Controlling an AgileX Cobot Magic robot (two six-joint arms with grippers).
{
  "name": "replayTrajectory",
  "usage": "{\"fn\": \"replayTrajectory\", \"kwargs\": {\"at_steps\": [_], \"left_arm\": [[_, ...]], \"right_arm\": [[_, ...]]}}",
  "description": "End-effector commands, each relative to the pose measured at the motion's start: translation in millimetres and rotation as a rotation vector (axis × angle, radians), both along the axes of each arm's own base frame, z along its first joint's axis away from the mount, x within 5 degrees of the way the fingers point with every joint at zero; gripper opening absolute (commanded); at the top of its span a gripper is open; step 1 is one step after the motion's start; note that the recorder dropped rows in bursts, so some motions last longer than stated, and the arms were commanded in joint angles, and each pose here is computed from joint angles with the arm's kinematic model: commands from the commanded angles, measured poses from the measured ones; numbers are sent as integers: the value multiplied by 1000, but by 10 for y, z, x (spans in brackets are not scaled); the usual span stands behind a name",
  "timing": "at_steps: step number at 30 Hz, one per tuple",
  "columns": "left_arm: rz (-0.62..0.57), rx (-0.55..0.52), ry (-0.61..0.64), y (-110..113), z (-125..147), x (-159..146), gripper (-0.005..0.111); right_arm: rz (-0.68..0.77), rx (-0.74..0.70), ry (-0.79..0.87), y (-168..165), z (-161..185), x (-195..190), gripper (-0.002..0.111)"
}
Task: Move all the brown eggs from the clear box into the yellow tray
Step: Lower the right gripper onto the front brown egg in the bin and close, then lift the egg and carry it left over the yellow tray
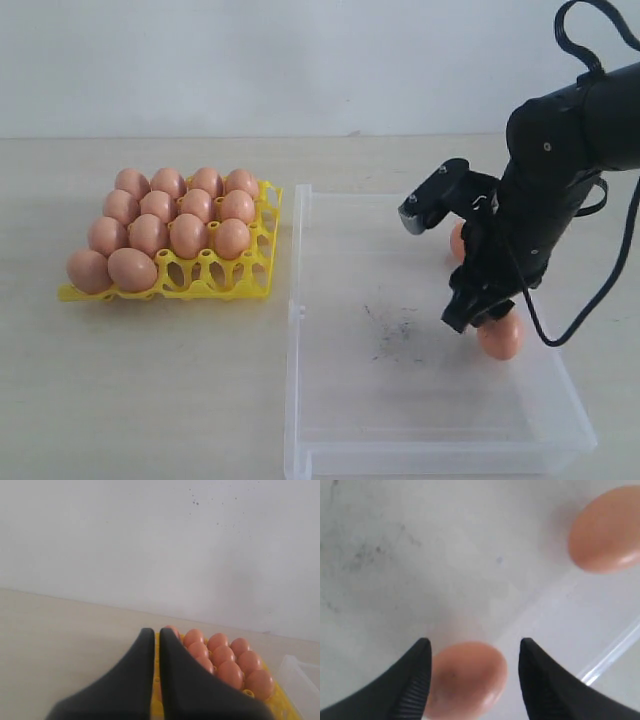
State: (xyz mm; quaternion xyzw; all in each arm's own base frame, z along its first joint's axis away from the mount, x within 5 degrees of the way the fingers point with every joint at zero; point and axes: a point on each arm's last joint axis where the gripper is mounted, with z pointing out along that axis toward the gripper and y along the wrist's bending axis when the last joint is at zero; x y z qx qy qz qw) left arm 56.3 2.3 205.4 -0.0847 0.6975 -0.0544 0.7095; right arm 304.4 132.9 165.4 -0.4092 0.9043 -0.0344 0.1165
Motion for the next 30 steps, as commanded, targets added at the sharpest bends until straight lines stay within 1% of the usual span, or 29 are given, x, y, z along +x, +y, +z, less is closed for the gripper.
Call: {"fn": "replayTrajectory", "kwargs": {"at_steps": [1,2,6,8,16,18,21,23,26,27,29,30], "left_arm": [[-3,-1,-6,-2,16,1,4],[-3,-1,-6,-2,16,1,4],[-3,-1,-6,-2,16,1,4],[-3,-1,-6,-2,16,1,4],[-3,-1,-6,-2,16,1,4],[-3,-1,-6,-2,16,1,4],[-3,-1,-6,-2,16,1,4],[-3,-1,-6,-2,16,1,4],[-3,-1,-6,-2,16,1,4],[-3,-1,-6,-2,16,1,4],[-3,-1,-6,-2,16,1,4],[-3,-1,-6,-2,16,1,4]], "right_arm": [[166,-83,79,-50,7,-66,47],[140,-75,83,-49,6,-69,47],[-65,-28,79,-44,7,-63,47],[-119,-21,86,-47,6,-69,47],[-141,5,86,-27,-16,-67,47],[-145,-9,117,-23,-110,-62,47],[-148,-39,173,-15,-338,-45,47],[-151,-36,171,-3,-414,-22,47],[-159,-28,161,4,-428,-9,47],[-161,-27,159,5,-428,-7,44],[-165,-27,161,4,-428,-9,17],[-169,-28,160,2,-428,-8,0]]}}
